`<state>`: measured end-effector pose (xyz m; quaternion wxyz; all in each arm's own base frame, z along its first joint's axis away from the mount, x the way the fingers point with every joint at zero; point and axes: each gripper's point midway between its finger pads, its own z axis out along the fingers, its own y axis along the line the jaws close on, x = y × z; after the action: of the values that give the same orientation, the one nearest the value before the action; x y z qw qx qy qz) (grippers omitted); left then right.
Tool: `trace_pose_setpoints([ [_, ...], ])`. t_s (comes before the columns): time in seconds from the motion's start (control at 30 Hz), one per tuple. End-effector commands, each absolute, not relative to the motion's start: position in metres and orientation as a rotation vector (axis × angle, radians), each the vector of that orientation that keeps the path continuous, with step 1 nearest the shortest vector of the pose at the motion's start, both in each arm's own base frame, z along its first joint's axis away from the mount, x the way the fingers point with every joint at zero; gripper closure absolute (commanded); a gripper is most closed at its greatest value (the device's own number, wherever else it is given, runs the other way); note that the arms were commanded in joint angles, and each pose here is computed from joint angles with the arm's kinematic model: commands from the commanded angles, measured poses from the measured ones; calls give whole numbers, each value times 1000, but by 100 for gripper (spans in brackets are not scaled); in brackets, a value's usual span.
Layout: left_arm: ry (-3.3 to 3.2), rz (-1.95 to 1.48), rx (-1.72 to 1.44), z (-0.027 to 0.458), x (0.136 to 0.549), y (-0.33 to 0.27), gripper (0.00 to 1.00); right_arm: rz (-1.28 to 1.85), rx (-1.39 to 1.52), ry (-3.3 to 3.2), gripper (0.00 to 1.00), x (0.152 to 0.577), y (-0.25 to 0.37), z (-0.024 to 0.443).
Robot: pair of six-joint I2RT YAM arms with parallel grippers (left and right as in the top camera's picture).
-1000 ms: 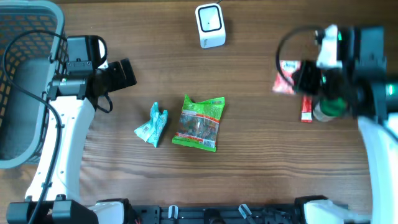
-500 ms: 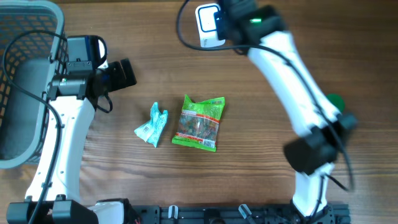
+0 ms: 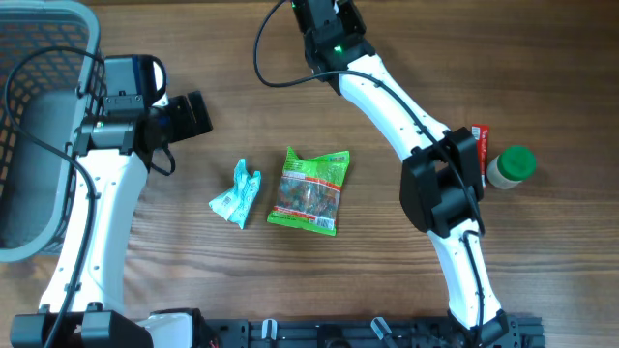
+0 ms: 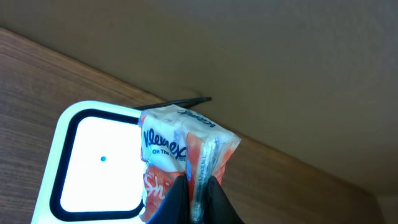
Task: Scan the item barcode
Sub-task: 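Hold the tissue pack over the white scanner, then carry the tissue pack right and set it beside the jar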
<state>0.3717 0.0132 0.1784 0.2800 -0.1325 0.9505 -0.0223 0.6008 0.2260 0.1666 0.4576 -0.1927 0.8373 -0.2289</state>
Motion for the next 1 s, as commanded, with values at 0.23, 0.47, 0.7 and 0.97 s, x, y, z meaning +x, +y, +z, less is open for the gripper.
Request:
trace_pose_setpoints([
  [0.23,2522,-49,-343,188,375,16,0,-511,-514,2137,96,600,239,116],
  [0.47,2522,-49,-343,188,375,16,0,-302,-344,2109,96,556,222,255],
  [0.7,2522,-49,-343,188,375,16,0,-151,-250,2488,96,464,129,271],
  [0.97,2522,-49,-343,188,375,16,0,-160,-73,2965,96,409,36,140],
])
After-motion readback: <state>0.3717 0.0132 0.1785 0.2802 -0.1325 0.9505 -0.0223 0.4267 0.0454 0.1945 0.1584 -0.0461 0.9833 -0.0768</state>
